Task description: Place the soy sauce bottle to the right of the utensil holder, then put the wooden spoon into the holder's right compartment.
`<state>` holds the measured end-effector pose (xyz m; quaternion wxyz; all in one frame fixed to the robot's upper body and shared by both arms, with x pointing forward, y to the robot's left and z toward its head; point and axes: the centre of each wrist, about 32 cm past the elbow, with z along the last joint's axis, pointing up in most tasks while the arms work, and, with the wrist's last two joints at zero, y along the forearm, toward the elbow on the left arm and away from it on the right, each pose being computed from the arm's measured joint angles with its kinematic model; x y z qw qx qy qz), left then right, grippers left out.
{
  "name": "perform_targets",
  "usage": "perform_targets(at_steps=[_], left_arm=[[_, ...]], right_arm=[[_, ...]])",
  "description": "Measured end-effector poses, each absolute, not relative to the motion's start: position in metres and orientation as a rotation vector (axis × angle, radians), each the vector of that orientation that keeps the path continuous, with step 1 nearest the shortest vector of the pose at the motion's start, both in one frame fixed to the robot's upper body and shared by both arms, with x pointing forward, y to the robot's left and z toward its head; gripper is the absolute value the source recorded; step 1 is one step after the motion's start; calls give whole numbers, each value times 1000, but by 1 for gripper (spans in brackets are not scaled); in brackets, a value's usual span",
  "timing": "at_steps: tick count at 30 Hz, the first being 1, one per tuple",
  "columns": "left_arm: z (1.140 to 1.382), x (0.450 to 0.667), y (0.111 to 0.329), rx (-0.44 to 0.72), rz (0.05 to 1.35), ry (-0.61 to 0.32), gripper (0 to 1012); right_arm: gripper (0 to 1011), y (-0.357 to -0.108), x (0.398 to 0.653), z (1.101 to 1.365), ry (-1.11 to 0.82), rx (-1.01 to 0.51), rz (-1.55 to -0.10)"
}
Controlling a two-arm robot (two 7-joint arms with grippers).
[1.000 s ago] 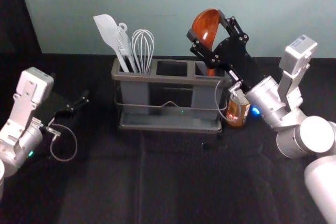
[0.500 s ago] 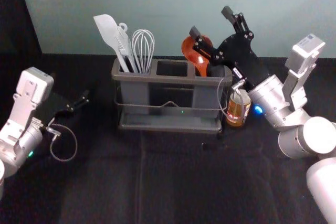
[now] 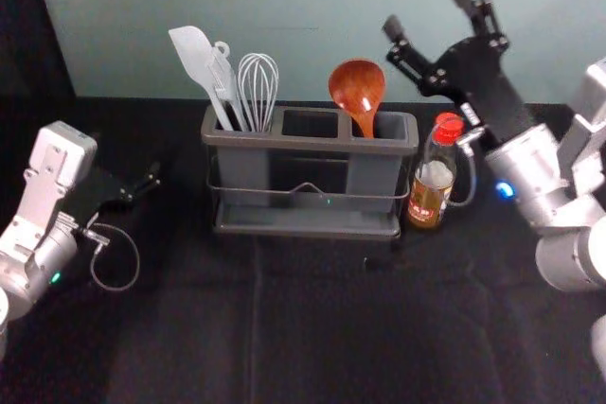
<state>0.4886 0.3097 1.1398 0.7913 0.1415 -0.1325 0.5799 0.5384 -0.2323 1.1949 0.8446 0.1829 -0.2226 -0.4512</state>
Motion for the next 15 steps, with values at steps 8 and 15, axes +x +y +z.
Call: perform_targets(at_steps=[8,15], left_arm=[[1140,489,310,304,1248,-285,1005],[1140,489,310,304,1248,-285,1005]], right_arm=[[1002,-256,522,1201,-547,339,-1192],[1002,-276,514,1197,-552,281,-1370]])
